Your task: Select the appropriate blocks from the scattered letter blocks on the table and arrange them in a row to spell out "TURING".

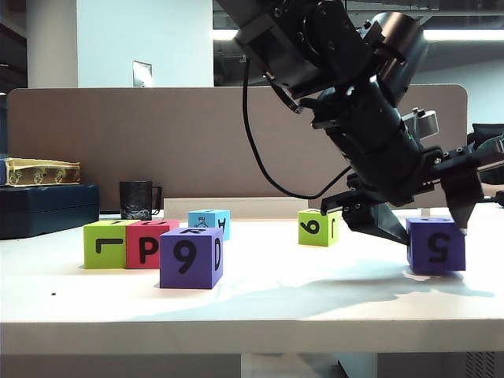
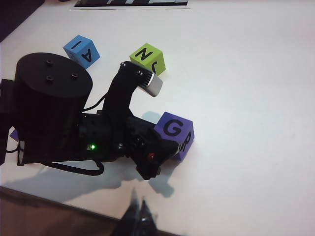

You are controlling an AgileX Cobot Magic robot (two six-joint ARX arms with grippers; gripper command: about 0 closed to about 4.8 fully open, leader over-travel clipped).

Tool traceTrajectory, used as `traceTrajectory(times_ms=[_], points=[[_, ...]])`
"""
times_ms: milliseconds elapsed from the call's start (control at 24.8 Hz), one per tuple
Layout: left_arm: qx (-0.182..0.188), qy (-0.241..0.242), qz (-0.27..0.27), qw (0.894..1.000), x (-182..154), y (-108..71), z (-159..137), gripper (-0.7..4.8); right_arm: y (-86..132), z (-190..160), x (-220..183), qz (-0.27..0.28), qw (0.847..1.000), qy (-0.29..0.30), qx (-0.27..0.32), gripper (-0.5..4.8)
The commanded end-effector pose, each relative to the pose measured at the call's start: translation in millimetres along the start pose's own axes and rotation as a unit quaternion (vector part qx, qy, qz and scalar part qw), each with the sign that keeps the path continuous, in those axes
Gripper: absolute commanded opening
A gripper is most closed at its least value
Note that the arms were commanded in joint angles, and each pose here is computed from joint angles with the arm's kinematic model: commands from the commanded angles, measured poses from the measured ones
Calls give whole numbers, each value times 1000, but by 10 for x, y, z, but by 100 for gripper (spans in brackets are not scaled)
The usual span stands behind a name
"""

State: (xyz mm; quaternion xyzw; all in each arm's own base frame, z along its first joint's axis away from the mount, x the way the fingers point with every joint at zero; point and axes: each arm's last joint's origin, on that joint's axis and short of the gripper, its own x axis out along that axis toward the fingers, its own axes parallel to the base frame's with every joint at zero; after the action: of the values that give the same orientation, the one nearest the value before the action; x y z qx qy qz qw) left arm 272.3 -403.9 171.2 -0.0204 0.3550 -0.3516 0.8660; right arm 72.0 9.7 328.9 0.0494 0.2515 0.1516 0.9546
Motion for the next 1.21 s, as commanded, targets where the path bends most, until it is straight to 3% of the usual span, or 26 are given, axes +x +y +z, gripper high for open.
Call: traceTrajectory(times_ms=[40, 363, 927, 1209], points=[[-29, -14, 7, 999, -15, -1, 39, 295, 5, 23, -13, 0, 1000, -8, -4, -1], [-31, 1, 36, 999, -13, 96, 27, 295, 5, 14, -13, 0, 1000, -3, -3, -1], [-55, 34, 88, 994, -20, 524, 100, 295, 4, 2, -13, 0, 1000, 2, -1, -1], [-59, 60, 100, 991, -31, 602, 68, 296, 4, 3, -13, 0, 1000, 2, -1, -1]])
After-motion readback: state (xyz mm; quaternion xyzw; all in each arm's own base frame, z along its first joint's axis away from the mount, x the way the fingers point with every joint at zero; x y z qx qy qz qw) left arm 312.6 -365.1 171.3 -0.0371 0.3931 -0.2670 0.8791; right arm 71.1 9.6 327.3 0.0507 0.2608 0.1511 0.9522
